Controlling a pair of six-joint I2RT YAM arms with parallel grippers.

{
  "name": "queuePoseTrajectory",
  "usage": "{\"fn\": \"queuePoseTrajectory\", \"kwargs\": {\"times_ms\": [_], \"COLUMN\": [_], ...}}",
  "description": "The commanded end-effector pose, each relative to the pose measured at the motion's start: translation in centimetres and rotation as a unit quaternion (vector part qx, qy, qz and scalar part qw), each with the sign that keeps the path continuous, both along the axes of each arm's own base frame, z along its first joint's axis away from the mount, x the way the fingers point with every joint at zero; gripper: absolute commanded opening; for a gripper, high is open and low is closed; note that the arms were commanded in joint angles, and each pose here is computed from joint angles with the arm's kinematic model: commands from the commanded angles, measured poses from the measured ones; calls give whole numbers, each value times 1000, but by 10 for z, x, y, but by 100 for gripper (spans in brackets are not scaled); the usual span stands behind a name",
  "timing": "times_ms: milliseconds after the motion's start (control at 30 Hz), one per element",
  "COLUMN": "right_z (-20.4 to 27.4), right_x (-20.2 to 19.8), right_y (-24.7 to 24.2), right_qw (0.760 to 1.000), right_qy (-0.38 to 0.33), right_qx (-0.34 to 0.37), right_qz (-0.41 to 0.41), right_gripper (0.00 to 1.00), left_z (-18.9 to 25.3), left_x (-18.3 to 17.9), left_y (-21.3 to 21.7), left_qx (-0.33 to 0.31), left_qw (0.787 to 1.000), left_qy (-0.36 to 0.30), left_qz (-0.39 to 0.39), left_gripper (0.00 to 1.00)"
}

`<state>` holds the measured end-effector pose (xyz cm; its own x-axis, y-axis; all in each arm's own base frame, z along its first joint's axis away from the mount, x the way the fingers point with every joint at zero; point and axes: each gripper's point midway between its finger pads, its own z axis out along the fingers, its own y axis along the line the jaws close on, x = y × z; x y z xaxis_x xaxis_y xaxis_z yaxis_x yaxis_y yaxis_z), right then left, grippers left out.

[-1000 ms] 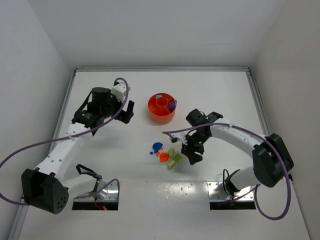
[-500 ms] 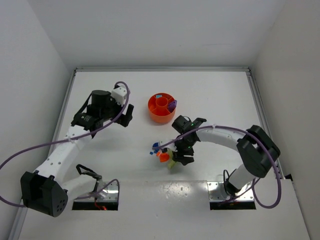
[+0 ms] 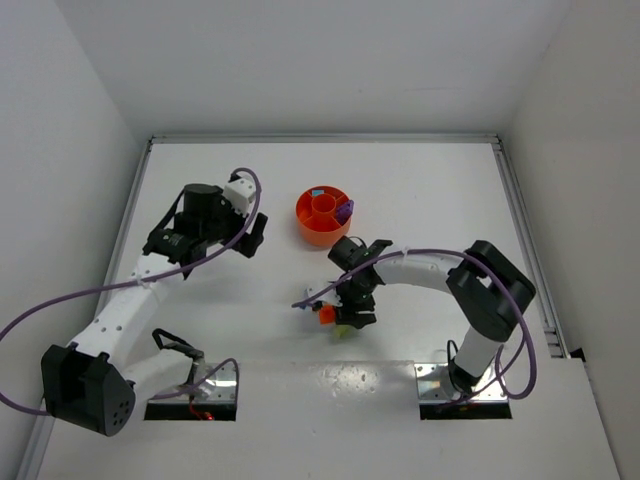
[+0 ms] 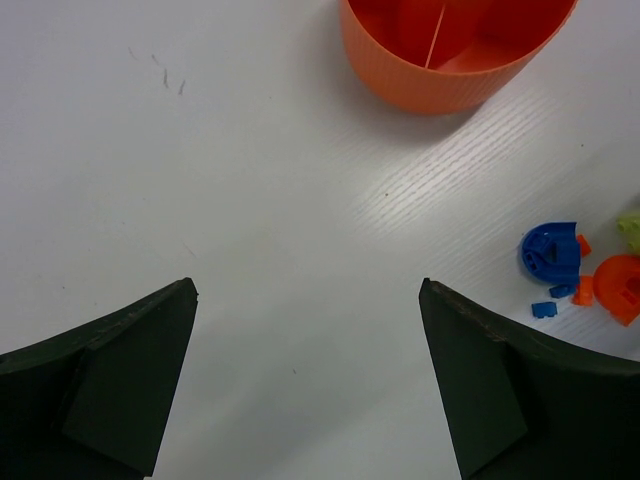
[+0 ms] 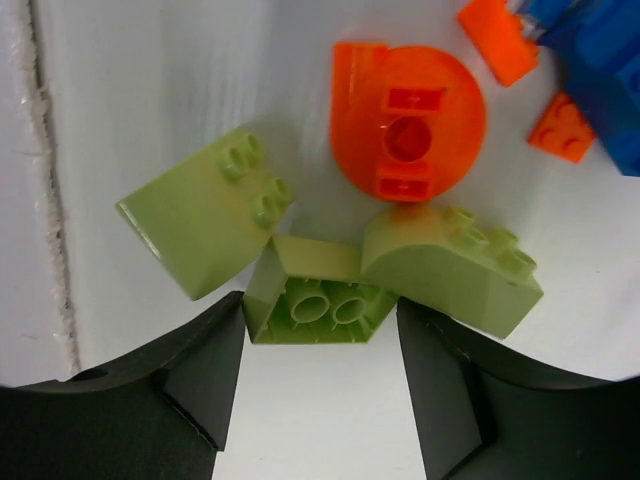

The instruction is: Sort the legos into containers by color

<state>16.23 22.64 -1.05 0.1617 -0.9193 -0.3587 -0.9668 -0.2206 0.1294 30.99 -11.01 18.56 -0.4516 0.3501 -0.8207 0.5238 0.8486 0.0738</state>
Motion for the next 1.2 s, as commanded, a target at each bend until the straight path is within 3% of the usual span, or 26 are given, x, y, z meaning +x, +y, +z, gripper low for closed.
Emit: {"fn": "queuePoseTrajectory", "kwargs": {"times_ms": [0,133,567,1167], "right_z": [6,11,25,96], "right_x": [15,19,7,7], "right_y": [18,25,27,31], "right_qw": [999,999,999,989], "right_qy": [-25,-21,14,0], "right_qx": [23,28,30,102], "right_qz": [-6,-19,-32,-104], "right_gripper": [63,63,25,12], "left_z": [5,5,1,1], "left_x": [-2,-2,-4,-4], "left_y": [5,5,5,2], "left_qx": [0,0,0,-6], "left_qw": [1000,1000,1000,1000], "left_qy": [-15,-15,-15,-18], "left_qz": [3,3,3,-4], "left_gripper": [100,100,100,100]}}
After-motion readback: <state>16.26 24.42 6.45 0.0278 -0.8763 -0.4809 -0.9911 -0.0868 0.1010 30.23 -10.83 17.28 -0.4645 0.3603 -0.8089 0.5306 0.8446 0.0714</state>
